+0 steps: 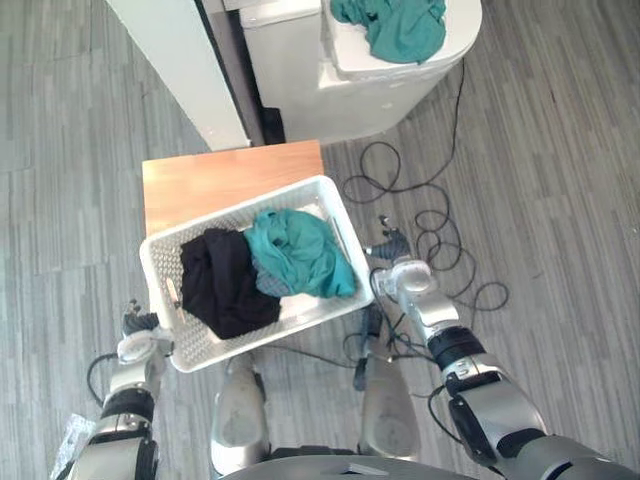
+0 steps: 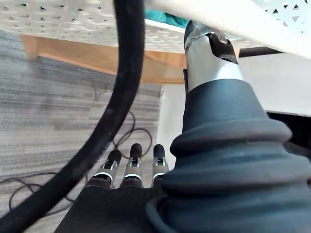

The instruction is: Pick up the laundry basket with both hands and put the clothes into the washing machine.

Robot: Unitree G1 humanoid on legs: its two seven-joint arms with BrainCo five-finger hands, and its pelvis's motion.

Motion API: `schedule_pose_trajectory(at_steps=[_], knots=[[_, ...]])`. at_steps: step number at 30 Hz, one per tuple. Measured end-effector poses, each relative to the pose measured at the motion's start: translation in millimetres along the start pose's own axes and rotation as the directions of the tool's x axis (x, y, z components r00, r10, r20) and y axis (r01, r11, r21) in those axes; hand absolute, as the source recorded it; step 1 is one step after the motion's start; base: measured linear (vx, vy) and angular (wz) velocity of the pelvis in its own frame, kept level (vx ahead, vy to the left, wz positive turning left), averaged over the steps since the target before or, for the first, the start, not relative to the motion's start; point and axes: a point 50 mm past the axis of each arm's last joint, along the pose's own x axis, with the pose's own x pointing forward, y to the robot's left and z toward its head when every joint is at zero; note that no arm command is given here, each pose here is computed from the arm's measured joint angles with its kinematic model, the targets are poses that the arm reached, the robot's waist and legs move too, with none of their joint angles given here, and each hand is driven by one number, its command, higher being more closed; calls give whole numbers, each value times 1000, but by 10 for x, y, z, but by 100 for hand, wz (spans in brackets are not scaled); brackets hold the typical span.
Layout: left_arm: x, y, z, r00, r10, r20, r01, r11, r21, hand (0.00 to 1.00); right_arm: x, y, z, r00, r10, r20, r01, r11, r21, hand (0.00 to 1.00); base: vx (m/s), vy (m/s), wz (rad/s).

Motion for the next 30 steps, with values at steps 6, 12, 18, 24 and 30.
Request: schedule_pose_trajectory(at_steps=[6,12,18,24,30], knots=[[-37,141,-144,998,43,-38,-44,998,-47,0,-41,122,-76,999,29,-17,-28,999,37,0,14,1,9],[-12,245,-8,995,100,-8,-100,986,-136,0,-86,177,-99,1000,20,-15,-18,993,114,0,-3,-1,-2],[81,404,813,965,147,218,-110,978,-175,0,-135,181,-136,1000,9,-25,-4,977,213,0,-4,-4,-5],[22,298,1412,912,128,389,-44,975,-217,0,-147,250,-128,999,28,-24,-21,967,253,0,-12,-5,-6],[19,276,1440,910,123,397,-37,975,-218,0,-196,285,-21,998,41,47,-52,962,269,0,19,-1,-3]])
